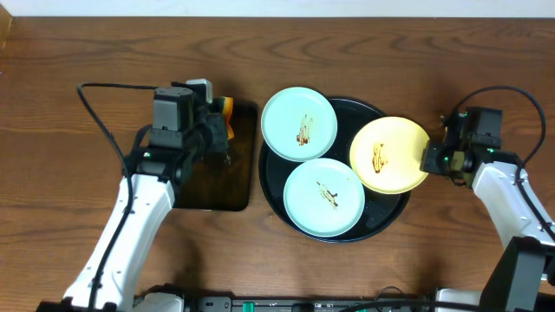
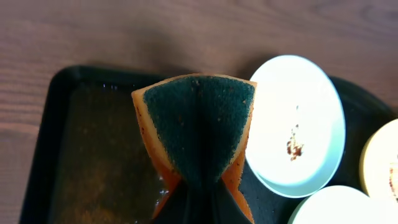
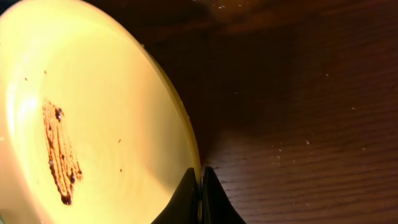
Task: Clean dirty plates on tray and stack at the side
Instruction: 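Lift the sponge with the left gripper toward the round tray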
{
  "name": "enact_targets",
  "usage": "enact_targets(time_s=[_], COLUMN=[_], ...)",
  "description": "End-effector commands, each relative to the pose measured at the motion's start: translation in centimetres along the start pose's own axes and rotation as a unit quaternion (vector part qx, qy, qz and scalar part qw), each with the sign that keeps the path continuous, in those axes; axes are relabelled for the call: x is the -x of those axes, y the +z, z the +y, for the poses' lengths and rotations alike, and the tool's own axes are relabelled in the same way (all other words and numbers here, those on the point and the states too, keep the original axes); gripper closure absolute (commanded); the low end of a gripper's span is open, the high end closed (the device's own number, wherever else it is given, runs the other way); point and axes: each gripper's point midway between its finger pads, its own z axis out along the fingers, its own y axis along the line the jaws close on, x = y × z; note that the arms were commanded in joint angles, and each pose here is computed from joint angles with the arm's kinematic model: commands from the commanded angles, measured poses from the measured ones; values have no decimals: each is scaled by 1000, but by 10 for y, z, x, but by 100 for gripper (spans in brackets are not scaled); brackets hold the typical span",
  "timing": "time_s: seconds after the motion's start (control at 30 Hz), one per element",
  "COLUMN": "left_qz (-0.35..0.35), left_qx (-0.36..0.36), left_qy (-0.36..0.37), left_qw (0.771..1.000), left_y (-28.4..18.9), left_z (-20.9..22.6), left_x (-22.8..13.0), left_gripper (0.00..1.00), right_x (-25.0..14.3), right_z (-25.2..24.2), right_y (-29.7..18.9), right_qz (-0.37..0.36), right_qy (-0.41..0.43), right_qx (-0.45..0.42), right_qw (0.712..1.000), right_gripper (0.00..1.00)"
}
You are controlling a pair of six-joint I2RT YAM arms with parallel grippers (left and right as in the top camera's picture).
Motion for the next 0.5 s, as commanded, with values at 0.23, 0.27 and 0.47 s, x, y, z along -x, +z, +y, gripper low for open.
enact_targets(time_s=[0.23, 0.27, 0.47], left_qz=[-59, -60, -60], left_qx=[9, 8, 8], left_qy=[10, 10, 10], left_qw=[998, 998, 998], left_y=[-29, -29, -29], left_z=[-4, -4, -4], left_x=[27, 27, 27], left_gripper=[92, 93, 92], right_x=[5, 5, 5], right_z=[6, 6, 6], right_y=[-5, -5, -5], right_qz=[-11, -11, -11], right_qy=[-12, -12, -12], right_qx=[-13, -13, -13], right_qw=[1000, 1000, 1000], right_gripper=[99, 99, 99])
